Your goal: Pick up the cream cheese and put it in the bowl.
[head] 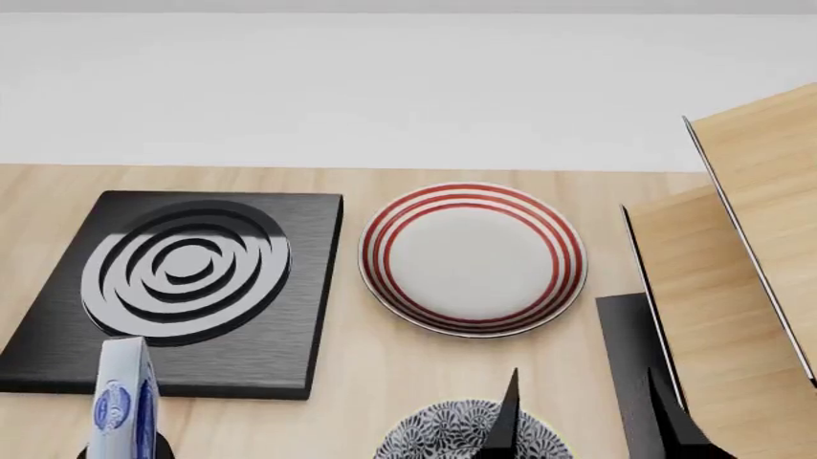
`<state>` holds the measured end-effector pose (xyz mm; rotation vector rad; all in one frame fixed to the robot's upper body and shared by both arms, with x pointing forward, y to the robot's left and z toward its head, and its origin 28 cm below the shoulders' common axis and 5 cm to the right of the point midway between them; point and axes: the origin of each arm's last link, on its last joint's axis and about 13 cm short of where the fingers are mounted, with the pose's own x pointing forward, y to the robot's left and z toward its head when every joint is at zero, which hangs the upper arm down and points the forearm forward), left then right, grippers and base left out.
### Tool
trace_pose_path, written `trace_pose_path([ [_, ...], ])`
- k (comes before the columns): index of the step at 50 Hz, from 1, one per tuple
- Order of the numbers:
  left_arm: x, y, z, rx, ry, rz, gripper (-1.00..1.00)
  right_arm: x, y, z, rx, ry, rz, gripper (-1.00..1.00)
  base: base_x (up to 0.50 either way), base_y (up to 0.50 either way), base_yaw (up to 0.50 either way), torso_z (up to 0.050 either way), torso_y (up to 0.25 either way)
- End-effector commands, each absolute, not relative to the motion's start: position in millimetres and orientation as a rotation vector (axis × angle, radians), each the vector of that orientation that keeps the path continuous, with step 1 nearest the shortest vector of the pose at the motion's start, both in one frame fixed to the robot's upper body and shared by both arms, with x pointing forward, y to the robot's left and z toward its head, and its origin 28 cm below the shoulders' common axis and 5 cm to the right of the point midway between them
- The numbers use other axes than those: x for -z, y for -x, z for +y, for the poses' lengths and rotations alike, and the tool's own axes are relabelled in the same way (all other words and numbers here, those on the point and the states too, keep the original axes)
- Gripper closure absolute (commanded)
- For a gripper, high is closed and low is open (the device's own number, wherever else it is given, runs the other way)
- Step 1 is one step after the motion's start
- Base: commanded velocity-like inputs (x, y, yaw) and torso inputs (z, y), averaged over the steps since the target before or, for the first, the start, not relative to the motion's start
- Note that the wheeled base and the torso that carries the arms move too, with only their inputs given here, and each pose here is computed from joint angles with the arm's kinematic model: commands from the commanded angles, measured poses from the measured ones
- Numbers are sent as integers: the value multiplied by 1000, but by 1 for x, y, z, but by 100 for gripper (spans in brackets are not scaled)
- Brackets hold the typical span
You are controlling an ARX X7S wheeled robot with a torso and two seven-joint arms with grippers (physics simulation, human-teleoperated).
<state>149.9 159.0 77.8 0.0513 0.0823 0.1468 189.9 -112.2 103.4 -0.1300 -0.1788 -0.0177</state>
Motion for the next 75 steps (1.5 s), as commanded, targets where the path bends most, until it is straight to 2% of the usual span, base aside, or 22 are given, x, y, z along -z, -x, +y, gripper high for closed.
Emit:
trace_pose_path([
  [1,-92,-151,158,-125,-38,51,100,-116,-187,-112,41,152,-208,-100,0,0,0,0,0],
  [36,-118,-150,150,54,-127,-9,100,-140,-178,-110,38,113,-280,-100,0,0,0,0,0],
  [52,-124,-149,146,186,-105,51,100,-150,-176,-111,30,132,-289,-100,0,0,0,0,1],
  [75,-131,-162,143,229,-149,117,100,-155,-173,-110,25,132,-311,-100,0,0,0,0,0],
])
